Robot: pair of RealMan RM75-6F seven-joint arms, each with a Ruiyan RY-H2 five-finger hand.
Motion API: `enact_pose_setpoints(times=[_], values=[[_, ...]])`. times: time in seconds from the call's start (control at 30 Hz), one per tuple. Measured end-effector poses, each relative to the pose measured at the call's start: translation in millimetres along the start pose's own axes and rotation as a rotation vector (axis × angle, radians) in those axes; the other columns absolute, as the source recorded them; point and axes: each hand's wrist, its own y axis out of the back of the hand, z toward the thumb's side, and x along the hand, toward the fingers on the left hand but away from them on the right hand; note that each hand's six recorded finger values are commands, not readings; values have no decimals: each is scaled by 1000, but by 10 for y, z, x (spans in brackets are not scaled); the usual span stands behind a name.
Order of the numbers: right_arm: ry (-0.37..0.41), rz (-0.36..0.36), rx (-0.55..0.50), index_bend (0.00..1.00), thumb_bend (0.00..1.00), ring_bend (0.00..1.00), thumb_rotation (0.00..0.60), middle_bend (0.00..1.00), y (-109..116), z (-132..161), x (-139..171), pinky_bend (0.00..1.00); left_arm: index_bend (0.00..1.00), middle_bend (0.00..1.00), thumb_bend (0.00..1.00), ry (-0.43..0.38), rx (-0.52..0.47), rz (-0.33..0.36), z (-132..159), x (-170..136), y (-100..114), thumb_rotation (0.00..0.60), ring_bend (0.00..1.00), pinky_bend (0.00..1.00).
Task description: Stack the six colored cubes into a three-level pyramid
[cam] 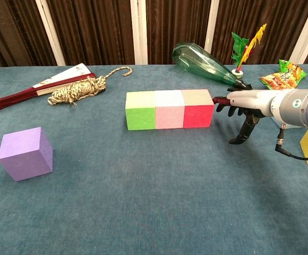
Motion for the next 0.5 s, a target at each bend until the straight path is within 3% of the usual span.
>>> enact_pose_setpoints(times=[0.23,0.5], values=[[-27,-51,-13,0,289,77,600,71,105,-76,46,94,0,0,131,-1,-2,0,2,-3,1,600,0,29],[-49,-158,-42,0,290,23,600,33,296,-244,279,45,0,0,131,-4,3,-4,5,-16,-6,600,0,29]])
